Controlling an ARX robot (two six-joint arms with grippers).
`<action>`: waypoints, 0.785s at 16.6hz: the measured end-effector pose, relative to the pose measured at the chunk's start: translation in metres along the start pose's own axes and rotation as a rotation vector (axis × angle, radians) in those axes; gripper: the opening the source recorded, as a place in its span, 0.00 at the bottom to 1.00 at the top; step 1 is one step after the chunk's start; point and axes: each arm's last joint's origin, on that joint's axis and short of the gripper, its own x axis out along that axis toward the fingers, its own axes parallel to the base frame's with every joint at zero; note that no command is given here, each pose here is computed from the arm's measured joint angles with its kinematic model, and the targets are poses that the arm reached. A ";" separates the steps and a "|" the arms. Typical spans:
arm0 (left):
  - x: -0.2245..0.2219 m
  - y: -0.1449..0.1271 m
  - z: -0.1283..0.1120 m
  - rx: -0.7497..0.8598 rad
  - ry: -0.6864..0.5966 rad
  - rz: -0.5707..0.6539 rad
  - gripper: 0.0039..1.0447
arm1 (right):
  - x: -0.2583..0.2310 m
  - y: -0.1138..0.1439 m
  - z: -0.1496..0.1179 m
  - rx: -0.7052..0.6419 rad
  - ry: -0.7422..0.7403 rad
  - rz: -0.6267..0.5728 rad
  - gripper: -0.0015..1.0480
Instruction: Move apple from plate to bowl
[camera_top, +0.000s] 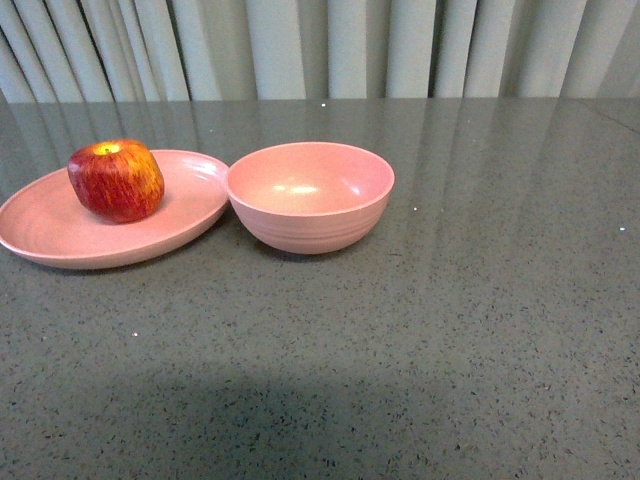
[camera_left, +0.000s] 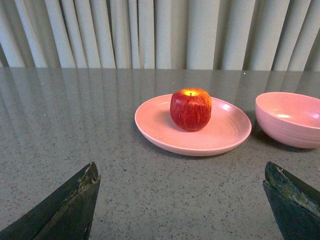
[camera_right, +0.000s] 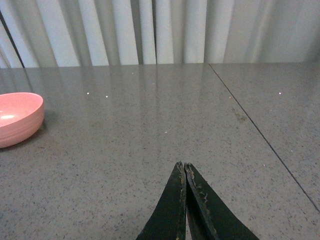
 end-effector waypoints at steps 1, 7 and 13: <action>0.000 0.000 0.000 0.000 0.000 0.000 0.94 | -0.003 0.000 -0.001 0.000 -0.029 0.000 0.02; 0.000 0.000 0.000 0.000 0.000 0.000 0.94 | -0.002 0.000 -0.009 -0.002 -0.028 -0.001 0.02; 0.000 0.000 0.000 0.000 0.000 0.000 0.94 | -0.002 0.000 -0.019 -0.002 -0.038 -0.002 0.02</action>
